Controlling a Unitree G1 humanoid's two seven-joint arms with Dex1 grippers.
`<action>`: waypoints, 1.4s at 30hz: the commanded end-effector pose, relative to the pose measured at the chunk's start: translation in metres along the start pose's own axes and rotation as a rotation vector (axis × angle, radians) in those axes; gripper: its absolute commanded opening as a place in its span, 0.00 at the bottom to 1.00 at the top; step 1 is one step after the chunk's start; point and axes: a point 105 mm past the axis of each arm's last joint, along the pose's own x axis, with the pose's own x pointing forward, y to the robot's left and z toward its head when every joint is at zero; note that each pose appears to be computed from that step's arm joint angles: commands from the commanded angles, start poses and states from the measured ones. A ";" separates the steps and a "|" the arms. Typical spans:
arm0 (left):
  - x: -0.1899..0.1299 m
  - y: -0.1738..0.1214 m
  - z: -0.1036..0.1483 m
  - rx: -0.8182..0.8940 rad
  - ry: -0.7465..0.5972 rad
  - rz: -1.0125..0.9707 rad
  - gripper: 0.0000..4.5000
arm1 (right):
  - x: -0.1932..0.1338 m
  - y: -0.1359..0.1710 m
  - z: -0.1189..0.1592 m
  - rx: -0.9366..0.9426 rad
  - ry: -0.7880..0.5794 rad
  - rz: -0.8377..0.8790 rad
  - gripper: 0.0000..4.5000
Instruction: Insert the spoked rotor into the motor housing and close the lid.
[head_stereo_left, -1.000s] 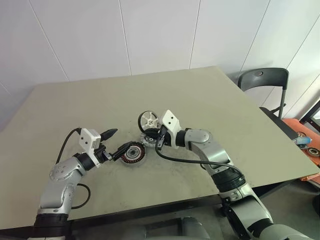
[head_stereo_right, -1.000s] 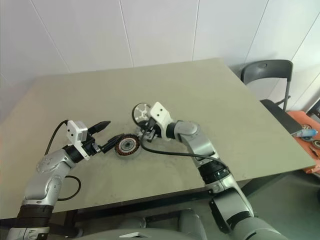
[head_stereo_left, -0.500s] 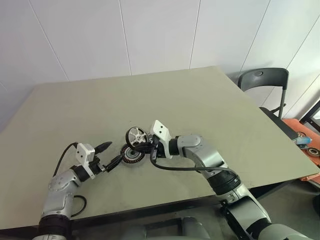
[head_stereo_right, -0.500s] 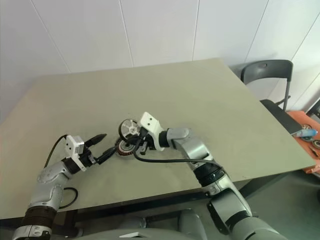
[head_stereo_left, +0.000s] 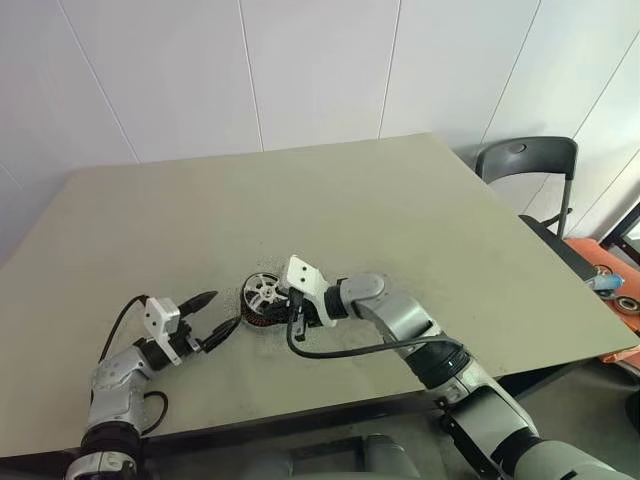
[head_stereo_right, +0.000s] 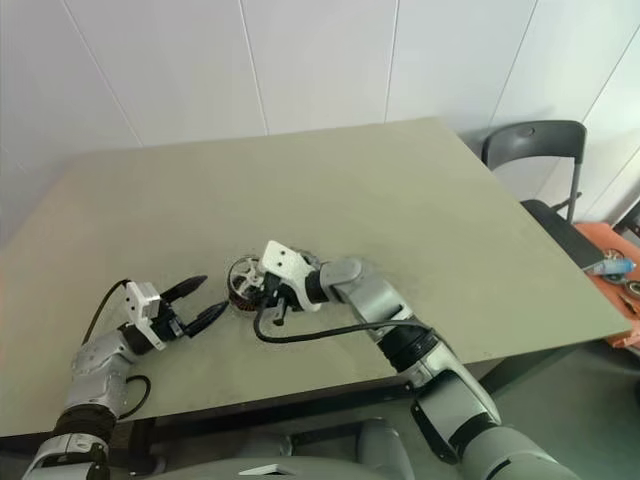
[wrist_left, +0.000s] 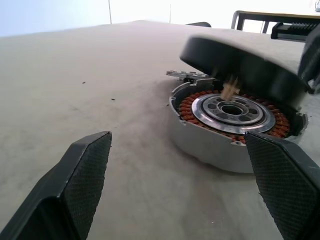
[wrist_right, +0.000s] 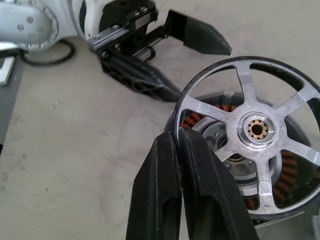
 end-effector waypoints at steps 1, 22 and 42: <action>-0.003 0.007 0.001 0.024 0.015 0.005 1.00 | 0.000 0.000 0.010 -0.075 0.026 0.010 0.00; 0.007 0.020 0.029 0.062 -0.045 -0.051 1.00 | 0.001 0.000 0.013 -0.040 0.025 0.005 0.58; -0.021 -0.003 0.009 0.052 -0.043 -0.041 1.00 | 0.001 -0.033 0.018 0.090 -0.121 -0.196 0.01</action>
